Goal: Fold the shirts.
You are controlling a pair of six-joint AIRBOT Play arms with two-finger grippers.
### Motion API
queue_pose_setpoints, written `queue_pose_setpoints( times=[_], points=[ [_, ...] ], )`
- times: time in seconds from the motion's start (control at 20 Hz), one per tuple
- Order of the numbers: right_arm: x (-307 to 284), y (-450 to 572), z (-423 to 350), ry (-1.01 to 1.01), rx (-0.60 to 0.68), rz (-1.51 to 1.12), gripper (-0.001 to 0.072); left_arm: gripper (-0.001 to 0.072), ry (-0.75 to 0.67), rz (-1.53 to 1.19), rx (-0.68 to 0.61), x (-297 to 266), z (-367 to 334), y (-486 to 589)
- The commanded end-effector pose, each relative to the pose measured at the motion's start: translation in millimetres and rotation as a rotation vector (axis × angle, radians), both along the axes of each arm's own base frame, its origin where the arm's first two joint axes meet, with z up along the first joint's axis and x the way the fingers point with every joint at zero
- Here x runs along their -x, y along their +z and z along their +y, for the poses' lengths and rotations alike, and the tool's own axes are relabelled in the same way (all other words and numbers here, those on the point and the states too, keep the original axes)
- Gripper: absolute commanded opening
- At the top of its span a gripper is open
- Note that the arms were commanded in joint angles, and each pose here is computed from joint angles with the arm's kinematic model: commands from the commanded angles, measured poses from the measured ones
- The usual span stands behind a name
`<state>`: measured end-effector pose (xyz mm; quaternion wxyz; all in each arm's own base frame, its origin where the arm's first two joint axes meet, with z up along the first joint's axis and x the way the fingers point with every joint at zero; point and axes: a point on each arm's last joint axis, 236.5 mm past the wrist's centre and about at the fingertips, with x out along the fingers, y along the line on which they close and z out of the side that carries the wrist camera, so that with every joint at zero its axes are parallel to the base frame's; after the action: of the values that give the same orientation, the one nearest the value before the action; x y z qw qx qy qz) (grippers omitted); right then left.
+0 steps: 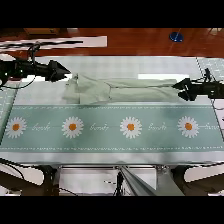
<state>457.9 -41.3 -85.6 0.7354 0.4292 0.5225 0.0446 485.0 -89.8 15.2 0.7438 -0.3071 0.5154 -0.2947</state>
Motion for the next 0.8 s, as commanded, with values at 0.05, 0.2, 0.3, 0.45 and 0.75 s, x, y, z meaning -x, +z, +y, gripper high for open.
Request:
queue_pose_setpoints(
  times=[0.05, 0.2, 0.3, 0.45, 0.75],
  points=[
    [-14.6, -18.9, 32.8, -0.001, 0.014, 0.018, 0.0514, 0.0504, -0.027, 0.003, -0.007, 3.2, -11.1, -1.0],
    [-16.7, -8.5, 39.7, -0.002, -0.026, 0.003, 0.0022, 0.0503, -0.035, 0.004, -0.005, 4.5, -14.3, -0.3],
    [-14.8, 11.4, 38.6, 0.04, -0.012, -0.045, 0.0021, 0.0421, -0.059, 0.01, 0.005, 9.0, -19.0, 2.7],
    [-10.7, 56.8, 31.3, 0.065, 0.014, -0.128, 0.002, 0.0209, -0.1, 0.01, 0.017, 16.9, -32.7, 10.1],
    [25.0, 135.5, 27.7, 0.174, 0.161, -0.228, 0.002, 0.0036, -0.167, -0.004, 0.206, 26.0, -113.8, 51.2]
  ],
)
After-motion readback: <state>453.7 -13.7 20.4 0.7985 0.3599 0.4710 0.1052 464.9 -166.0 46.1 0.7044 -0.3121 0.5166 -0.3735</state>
